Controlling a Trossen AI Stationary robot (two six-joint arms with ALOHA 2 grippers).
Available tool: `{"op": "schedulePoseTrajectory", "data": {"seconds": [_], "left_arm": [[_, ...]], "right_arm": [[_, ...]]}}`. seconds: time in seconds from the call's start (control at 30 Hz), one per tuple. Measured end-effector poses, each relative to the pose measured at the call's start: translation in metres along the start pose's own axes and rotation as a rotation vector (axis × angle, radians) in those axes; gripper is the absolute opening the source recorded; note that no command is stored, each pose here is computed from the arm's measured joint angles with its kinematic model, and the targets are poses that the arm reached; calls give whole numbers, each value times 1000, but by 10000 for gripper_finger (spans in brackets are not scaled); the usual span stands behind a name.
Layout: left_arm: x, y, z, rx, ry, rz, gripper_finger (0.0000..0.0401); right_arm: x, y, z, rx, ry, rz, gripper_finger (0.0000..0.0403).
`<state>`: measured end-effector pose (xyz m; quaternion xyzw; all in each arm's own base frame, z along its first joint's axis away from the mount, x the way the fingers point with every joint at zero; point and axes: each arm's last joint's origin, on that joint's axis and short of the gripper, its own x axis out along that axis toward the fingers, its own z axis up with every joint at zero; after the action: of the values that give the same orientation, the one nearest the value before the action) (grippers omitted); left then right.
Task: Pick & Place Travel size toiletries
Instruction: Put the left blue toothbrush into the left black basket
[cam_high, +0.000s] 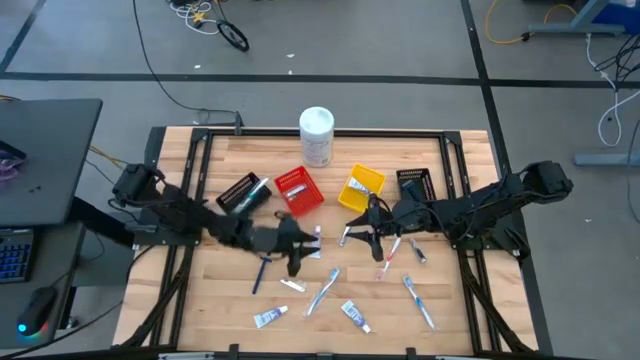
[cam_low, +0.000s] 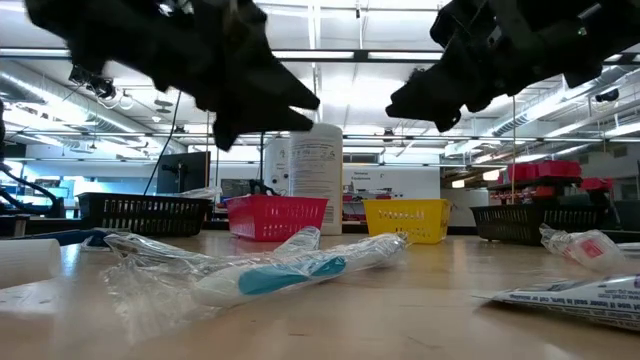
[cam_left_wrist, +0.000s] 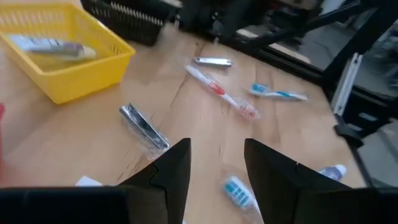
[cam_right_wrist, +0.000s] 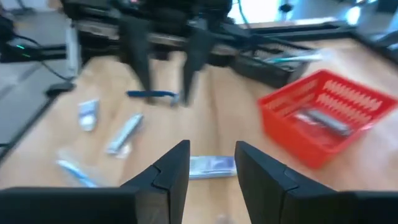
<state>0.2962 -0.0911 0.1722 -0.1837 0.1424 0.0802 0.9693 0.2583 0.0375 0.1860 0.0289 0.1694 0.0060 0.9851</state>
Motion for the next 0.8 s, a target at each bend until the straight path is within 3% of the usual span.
{"op": "schedulePoseTrajectory", "data": {"seconds": [0.33,0.63,0.8], "left_arm": [[-9,-54,13,105,30,87,158],[-8,-62,16,10,23,74,158],[23,-78,2,36,99,0,158]], "right_arm": [[0,-18,3,-122,-23,-221,138],[1,-28,9,-109,-69,-262,138],[1,-31,10,-103,-81,-273,138]]}}
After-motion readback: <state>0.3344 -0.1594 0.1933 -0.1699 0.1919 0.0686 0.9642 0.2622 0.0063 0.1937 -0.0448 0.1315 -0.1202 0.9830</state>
